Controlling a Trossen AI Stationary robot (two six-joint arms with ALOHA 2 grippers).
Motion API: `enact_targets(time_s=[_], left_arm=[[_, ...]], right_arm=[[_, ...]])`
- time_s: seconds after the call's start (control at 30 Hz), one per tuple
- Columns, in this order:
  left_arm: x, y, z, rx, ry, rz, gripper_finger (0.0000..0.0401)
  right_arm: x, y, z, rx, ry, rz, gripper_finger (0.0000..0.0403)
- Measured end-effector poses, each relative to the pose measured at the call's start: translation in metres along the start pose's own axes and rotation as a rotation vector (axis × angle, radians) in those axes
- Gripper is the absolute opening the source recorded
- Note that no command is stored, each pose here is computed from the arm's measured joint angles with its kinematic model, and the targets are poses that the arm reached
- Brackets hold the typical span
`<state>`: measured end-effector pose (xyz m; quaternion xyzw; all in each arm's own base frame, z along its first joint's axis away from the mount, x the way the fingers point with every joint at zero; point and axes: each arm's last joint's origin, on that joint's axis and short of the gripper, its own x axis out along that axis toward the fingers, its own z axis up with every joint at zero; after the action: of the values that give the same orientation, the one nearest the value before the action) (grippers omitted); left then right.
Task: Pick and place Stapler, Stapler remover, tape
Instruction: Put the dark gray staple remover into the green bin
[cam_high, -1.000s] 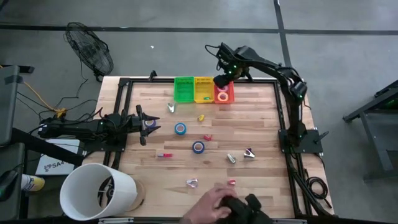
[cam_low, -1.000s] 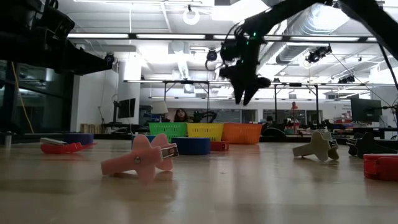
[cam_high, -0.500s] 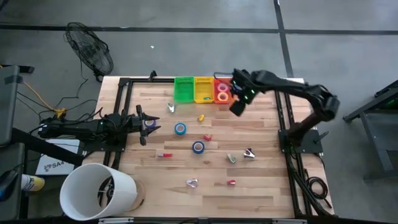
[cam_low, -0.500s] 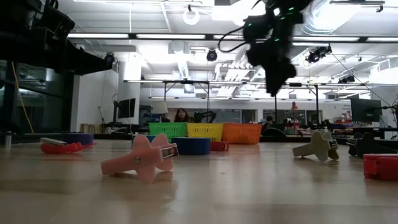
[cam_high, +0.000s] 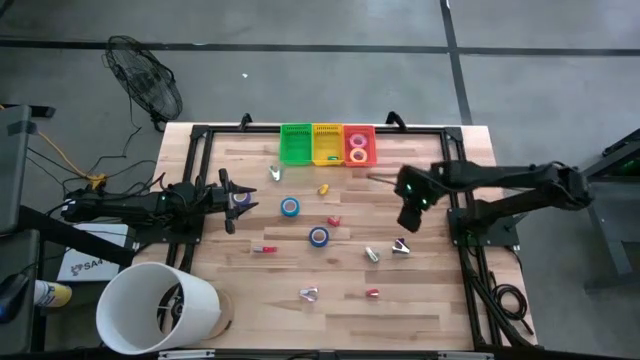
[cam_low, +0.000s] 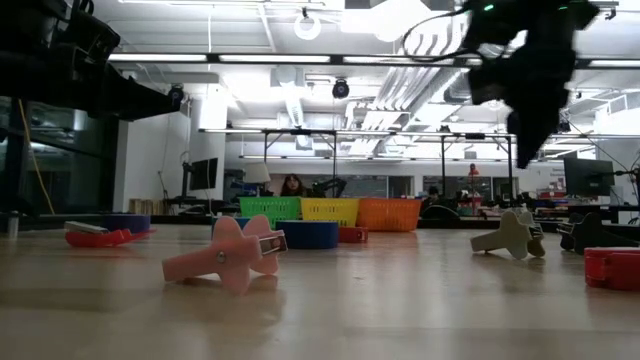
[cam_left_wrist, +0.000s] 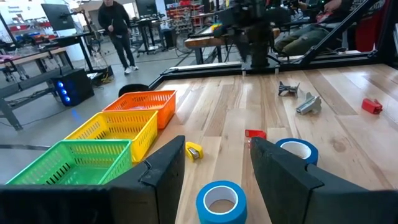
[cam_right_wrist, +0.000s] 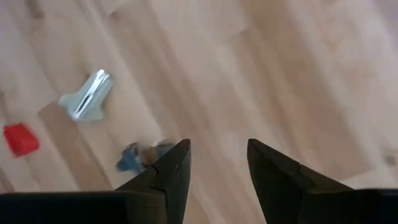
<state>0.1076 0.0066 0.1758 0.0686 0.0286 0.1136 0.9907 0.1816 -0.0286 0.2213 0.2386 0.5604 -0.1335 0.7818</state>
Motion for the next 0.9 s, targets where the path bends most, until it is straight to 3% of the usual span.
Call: enact_targets(time_s=[0.23, 0.43, 0.63, 0.9], left_arm=[[0.000, 0.000, 0.000, 0.000, 0.001, 0.000, 0.0179], [0.000, 0.000, 0.000, 0.000, 0.000, -0.001, 0.0179], [0.000, 0.000, 0.000, 0.000, 0.000, -0.003, 0.0179], [0.000, 0.000, 0.000, 0.000, 0.000, -0.004, 0.0179]], right_arm=[[0.008, 0.012, -0.035, 0.027, -0.062, 0.045, 0.0161], [0.012, 0.020, -0.056, 0.036, -0.066, 0.085, 0.0218], [0.021, 0.035, -0.073, -0.092, -0.040, 0.134, 0.0268], [0.041, 0.045, -0.092, -0.146, -0.081, 0.219, 0.0268]])
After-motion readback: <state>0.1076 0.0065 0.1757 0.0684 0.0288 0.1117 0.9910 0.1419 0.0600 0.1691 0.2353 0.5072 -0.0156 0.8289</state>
